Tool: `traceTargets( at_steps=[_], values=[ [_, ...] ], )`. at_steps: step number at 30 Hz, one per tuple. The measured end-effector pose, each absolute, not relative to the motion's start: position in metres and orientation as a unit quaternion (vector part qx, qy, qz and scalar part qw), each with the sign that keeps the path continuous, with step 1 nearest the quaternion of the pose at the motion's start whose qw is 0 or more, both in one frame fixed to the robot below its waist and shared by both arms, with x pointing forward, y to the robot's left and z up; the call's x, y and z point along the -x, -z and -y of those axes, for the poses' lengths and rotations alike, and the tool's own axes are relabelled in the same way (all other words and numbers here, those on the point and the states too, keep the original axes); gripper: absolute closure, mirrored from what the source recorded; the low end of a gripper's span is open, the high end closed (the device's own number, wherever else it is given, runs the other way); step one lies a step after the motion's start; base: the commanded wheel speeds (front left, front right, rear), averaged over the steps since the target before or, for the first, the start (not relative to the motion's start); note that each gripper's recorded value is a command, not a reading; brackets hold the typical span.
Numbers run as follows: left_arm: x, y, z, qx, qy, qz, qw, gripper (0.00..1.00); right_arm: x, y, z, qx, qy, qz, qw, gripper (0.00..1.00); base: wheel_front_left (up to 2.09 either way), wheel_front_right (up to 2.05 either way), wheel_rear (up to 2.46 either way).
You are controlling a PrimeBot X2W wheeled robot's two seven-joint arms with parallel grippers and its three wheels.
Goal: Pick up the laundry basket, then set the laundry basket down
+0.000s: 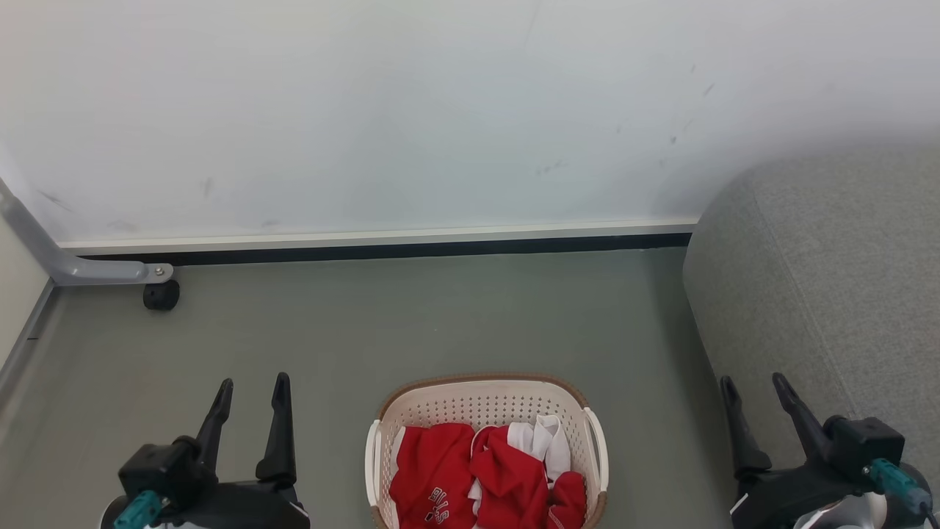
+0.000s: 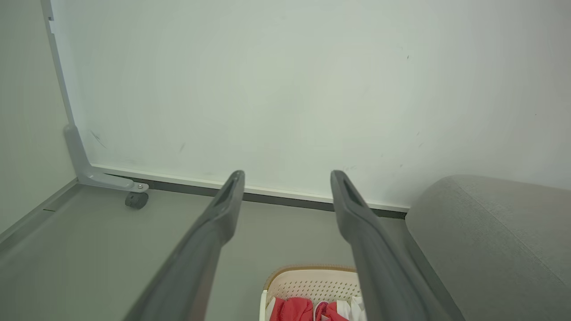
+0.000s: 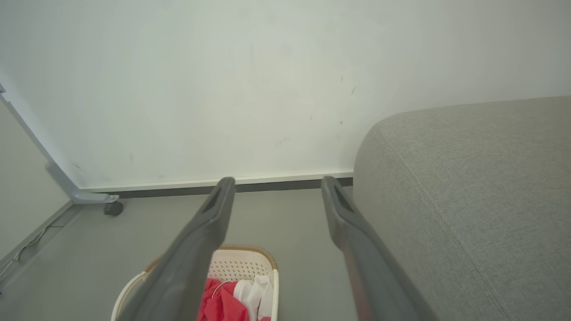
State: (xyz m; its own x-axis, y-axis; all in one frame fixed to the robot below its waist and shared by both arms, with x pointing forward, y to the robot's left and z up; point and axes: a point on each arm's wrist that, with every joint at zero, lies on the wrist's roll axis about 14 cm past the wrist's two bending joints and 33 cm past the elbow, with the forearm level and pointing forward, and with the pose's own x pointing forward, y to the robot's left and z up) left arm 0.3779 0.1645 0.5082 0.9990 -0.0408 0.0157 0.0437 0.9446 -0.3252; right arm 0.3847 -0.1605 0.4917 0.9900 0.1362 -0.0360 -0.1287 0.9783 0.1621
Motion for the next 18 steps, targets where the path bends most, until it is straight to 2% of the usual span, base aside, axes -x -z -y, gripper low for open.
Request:
traceTargets(
  at_steps=[12,18],
  values=[
    [-0.375,-0.503,-0.163,0.096,0.018,0.011,0.995,0.0,-0.381,-0.488,0.152,0.01,-0.091,-0.008,0.996,0.0,0.0,0.0,0.0],
    [-0.374,-0.498,-0.162,0.095,0.014,0.003,0.995,0.0,-0.38,-0.485,0.154,0.015,-0.087,-0.012,0.996,0.0,0.0,0.0,0.0]
  ],
)
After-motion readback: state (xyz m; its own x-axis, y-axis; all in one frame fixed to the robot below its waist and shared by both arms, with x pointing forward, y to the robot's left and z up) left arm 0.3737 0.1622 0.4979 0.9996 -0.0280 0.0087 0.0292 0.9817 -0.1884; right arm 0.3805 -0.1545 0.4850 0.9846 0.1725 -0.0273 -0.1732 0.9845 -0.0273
